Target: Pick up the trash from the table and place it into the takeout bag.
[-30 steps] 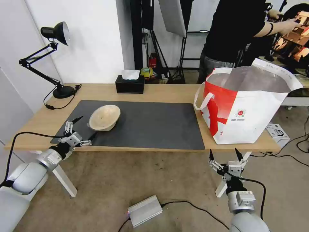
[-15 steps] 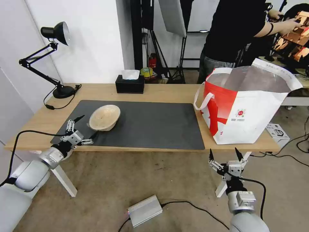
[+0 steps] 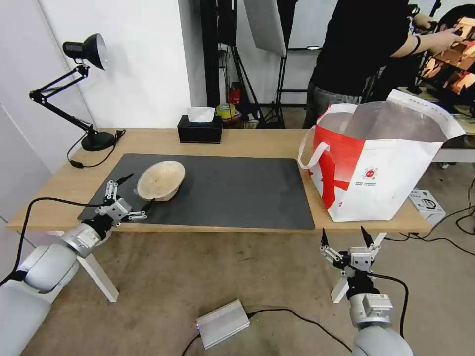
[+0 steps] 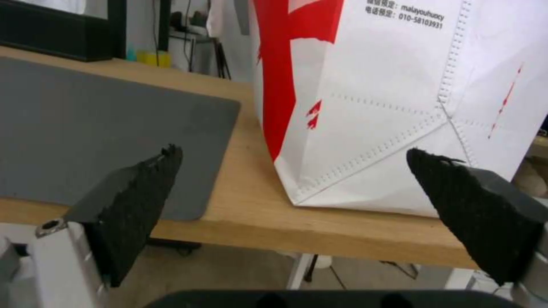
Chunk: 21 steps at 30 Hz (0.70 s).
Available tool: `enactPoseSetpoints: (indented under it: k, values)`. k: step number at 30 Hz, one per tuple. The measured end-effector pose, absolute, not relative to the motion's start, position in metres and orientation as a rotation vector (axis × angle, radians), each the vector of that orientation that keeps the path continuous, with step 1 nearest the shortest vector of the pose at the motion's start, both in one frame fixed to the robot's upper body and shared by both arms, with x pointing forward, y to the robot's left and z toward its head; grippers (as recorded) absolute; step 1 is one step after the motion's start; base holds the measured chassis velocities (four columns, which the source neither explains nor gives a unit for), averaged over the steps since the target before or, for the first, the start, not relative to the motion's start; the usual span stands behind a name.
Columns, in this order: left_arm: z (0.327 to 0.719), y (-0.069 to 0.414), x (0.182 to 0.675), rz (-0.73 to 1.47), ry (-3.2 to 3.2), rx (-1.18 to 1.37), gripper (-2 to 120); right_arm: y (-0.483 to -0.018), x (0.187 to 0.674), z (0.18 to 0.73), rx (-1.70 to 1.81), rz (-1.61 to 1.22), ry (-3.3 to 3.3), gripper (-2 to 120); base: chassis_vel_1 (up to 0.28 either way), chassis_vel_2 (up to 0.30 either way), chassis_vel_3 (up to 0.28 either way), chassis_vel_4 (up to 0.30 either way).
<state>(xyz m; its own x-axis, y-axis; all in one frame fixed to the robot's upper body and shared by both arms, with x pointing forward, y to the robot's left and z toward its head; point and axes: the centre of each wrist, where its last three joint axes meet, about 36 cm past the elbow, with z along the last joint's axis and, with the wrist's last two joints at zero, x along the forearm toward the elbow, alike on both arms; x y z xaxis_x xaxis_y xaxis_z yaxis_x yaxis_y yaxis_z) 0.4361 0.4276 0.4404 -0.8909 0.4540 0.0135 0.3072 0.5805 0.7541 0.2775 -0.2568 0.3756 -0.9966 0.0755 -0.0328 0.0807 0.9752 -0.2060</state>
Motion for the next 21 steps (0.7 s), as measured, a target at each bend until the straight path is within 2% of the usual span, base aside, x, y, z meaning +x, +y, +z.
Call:
enactPoseSetpoints:
  k: [21]
  values:
    - [0.419, 0.412, 0.453, 1.16, 2.653, 0.697, 100, -0.252, 0.28, 0.376, 0.14, -0.305, 3.095, 100, 0.0, 0.0, 0.0, 0.0]
